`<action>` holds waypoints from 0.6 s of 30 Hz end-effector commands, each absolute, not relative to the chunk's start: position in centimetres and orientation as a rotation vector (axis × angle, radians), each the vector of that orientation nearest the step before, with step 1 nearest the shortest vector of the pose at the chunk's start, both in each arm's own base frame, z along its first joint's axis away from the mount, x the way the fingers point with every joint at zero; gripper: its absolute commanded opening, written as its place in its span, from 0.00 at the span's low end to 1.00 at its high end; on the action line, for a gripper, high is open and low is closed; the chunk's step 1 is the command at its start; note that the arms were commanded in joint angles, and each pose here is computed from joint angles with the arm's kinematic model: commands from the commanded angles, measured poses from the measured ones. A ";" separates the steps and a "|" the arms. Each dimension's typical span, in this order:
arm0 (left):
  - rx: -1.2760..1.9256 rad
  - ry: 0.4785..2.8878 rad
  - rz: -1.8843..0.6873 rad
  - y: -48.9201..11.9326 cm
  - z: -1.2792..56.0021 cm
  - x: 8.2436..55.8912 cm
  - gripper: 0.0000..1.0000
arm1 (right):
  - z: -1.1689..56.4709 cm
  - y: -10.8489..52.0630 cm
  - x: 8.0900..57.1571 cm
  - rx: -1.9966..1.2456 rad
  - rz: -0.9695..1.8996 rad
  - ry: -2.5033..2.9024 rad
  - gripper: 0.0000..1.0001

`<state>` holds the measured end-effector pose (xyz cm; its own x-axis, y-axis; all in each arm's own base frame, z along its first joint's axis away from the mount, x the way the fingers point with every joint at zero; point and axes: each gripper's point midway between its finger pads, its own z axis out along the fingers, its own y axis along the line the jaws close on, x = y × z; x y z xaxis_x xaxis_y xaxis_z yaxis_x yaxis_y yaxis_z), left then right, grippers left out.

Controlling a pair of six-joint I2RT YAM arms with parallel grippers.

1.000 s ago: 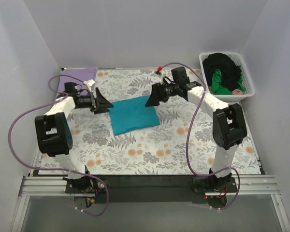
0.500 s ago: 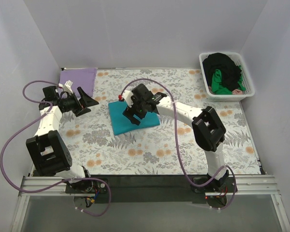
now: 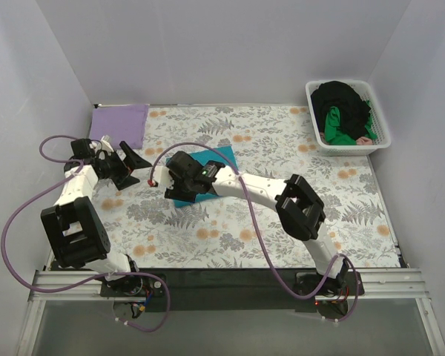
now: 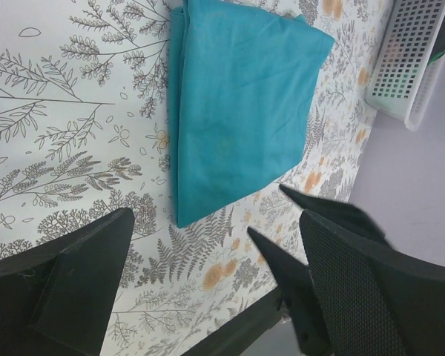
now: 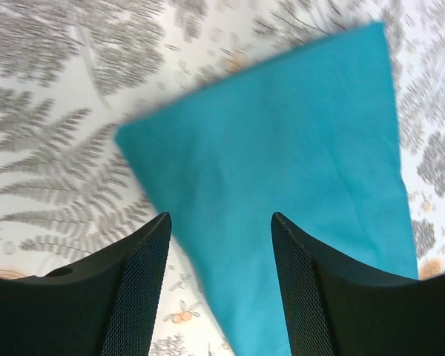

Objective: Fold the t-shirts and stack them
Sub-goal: Neatly place the folded tshirt to the corner

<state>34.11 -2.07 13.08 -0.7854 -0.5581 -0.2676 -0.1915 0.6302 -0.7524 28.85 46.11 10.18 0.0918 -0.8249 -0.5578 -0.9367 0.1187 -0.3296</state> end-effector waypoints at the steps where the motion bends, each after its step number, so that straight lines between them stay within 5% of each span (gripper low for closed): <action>1: -0.620 2.354 -1.002 -1.7 13.5 34.5 0.95 | 10.0 48.3 26.4 -1.802 0.237 1.655 0.62; 18: -0.685 2.377 -0.933 -0.9 11.9 34.0 0.97 | 4.6 49.7 24.6 -1.883 0.277 1.702 0.57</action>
<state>34.10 -1.27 12.10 -0.7617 -0.5983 -0.2486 -0.2601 0.6338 -0.7285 24.24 48.48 3.71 0.1572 -0.8599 -0.4857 -0.9641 -0.0271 -0.2641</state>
